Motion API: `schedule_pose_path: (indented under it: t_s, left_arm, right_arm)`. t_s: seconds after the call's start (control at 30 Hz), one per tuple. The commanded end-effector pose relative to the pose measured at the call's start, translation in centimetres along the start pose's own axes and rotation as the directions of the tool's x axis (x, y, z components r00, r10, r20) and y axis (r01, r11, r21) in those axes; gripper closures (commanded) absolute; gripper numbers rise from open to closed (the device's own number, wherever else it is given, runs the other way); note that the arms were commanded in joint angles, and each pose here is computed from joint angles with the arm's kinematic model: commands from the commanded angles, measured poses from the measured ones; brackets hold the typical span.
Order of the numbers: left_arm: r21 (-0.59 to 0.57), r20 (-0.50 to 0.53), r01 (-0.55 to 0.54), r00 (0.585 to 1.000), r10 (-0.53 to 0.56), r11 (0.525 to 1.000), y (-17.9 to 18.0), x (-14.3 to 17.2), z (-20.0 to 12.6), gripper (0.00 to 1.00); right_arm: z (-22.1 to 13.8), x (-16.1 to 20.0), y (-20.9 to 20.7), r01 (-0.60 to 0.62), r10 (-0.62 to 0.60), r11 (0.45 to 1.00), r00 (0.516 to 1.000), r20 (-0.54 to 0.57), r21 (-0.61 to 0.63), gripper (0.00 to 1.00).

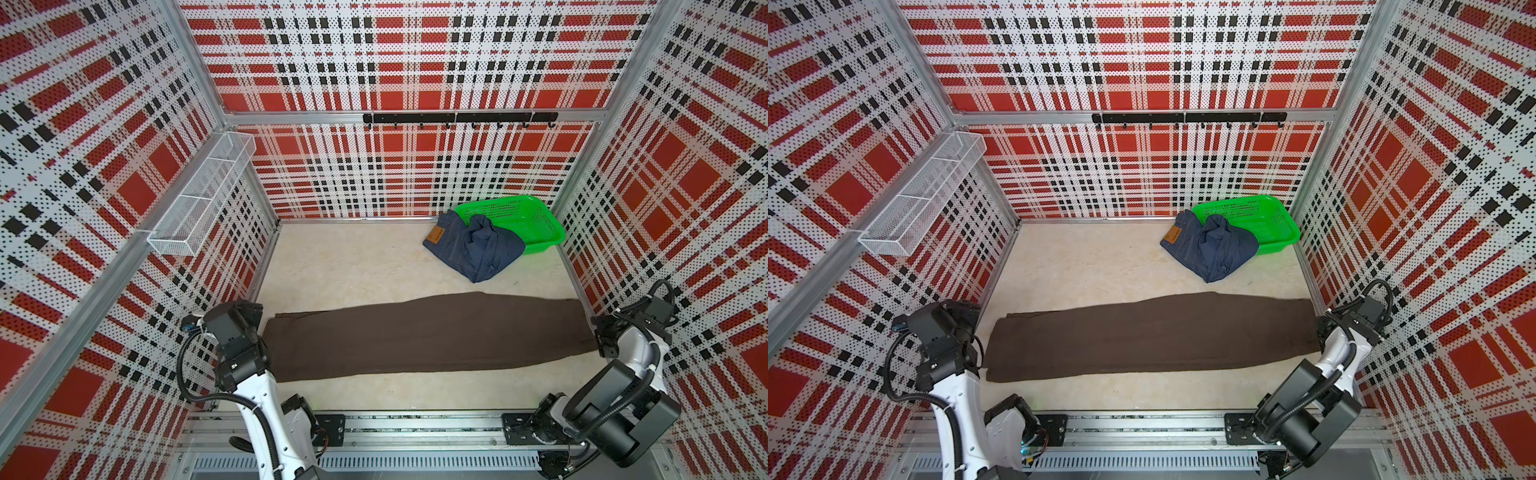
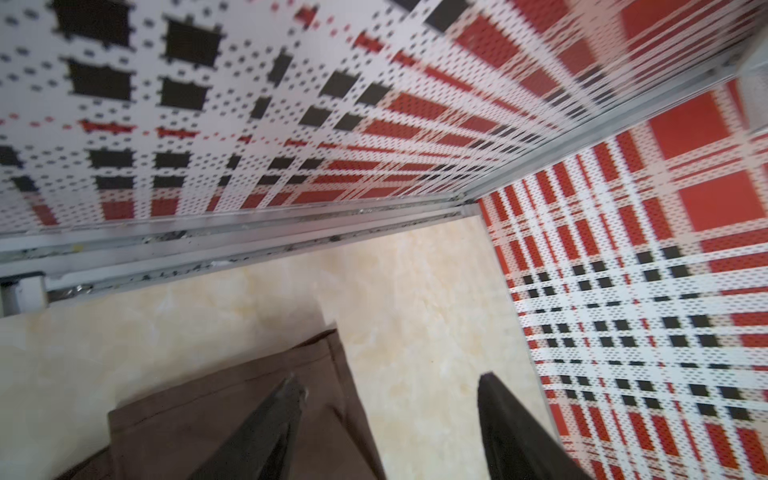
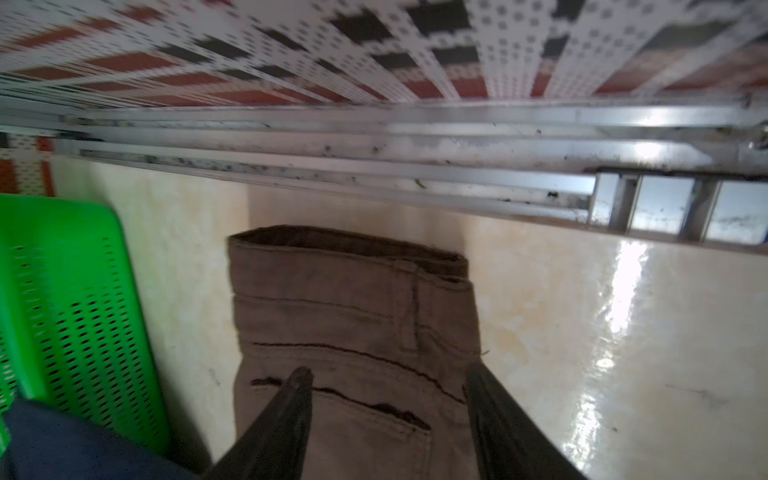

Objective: Fold and stack the trousers
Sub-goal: Fold the trousers at the center of the table, then rotate the trousers at the center of the table.

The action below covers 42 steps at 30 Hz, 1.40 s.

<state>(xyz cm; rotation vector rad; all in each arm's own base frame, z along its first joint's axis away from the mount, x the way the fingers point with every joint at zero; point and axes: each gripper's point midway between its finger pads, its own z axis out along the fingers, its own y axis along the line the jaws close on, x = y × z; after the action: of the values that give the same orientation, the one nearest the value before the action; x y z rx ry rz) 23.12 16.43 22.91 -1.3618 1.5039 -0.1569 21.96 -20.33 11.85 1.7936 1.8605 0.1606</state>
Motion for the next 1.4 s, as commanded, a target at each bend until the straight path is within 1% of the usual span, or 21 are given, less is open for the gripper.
schedule_pose_path:
  t_s: [0.0,0.07,0.17,0.23,0.3,0.33,0.43,0.53,0.7,0.77,0.87,0.97,1.1,1.23,1.33,1.37]
  left_arm:
    - [0.068,-0.048,-0.009,0.999,0.013,0.998,-2.1,0.5,0.3,0.29]
    - [0.090,-0.122,-0.038,0.991,0.049,0.995,-3.1,2.8,1.4,0.30]
    - [0.111,-0.256,-0.115,0.956,0.140,0.987,-4.1,8.4,3.3,0.32]
    - [0.119,-0.341,-0.152,0.922,0.184,0.981,-4.1,12.2,4.2,0.33]
    - [0.119,-0.388,-0.175,0.898,0.208,0.977,-3.7,14.7,4.8,0.33]
    - [0.116,-0.401,-0.186,0.890,0.217,0.976,-3.5,15.6,5.0,0.33]
    - [0.078,-0.426,-0.228,0.873,0.239,0.971,-1.8,17.2,5.8,0.30]
    - [0.044,-0.439,-0.260,0.862,0.253,0.965,-0.2,18.0,6.3,0.29]
    - [0.002,-0.461,-0.310,0.844,0.276,0.951,1.8,19.5,7.5,0.33]
    - [-0.003,-0.474,-0.331,0.831,0.290,0.944,2.1,20.5,7.9,0.35]
    - [0.000,-0.491,-0.358,0.813,0.312,0.934,2.1,22.1,8.7,0.36]
    - [0.057,-0.506,-0.360,0.794,0.338,0.931,0.7,23.8,9.7,0.35]
    - [0.133,-0.551,-0.365,0.746,0.375,0.922,-1.3,26.2,11.5,0.37]
    - [0.179,-0.572,-0.388,0.706,0.417,0.904,-3.2,28.4,13.1,0.39]
    - [0.219,-0.587,-0.392,0.679,0.441,0.894,-5.4,29.9,14.4,0.39]
    - [0.236,-0.582,-0.391,0.676,0.452,0.889,-6.6,30.2,15.0,0.40]
  right_arm:
    - [-1.9,0.2,1.5,0.022,-0.022,0.999,1.000,-0.002,-0.029,0.34]
    - [-2.1,1.3,3.0,0.069,-0.071,0.996,0.997,-0.021,-0.054,0.33]
    - [-1.4,5.2,5.8,0.184,-0.193,0.977,0.978,-0.082,-0.105,0.35]
    - [-0.5,9.1,7.3,0.273,-0.293,0.951,0.946,-0.141,-0.142,0.37]
    - [0.6,12.5,7.6,0.329,-0.355,0.932,0.914,-0.198,-0.155,0.40]
    - [1.2,14.1,7.7,0.353,-0.383,0.921,0.896,-0.223,-0.165,0.41]
    - [3.0,17.4,6.9,0.400,-0.429,0.903,0.859,-0.279,-0.157,0.44]
    - [4.7,19.6,5.6,0.416,-0.440,0.898,0.835,-0.330,-0.146,0.46]
    - [7.4,20.5,3.0,0.428,-0.420,0.902,0.827,-0.374,-0.066,0.48]
    - [7.9,20.5,2.4,0.428,-0.408,0.903,0.833,-0.374,-0.033,0.48]
    - [8.4,19.4,1.6,0.406,-0.373,0.914,0.859,-0.350,0.024,0.47]
    - [8.4,17.8,1.1,0.363,-0.328,0.930,0.891,-0.314,0.057,0.47]
    - [8.3,15.5,0.2,0.307,-0.273,0.947,0.924,-0.268,0.094,0.46]
    - [8.0,14.5,-0.4,0.276,-0.243,0.955,0.938,-0.249,0.107,0.45]
    - [7.7,14.1,-0.6,0.265,-0.234,0.958,0.944,-0.233,0.112,0.44]
    - [7.6,14.1,-0.7,0.260,-0.229,0.959,0.946,-0.229,0.113,0.43]
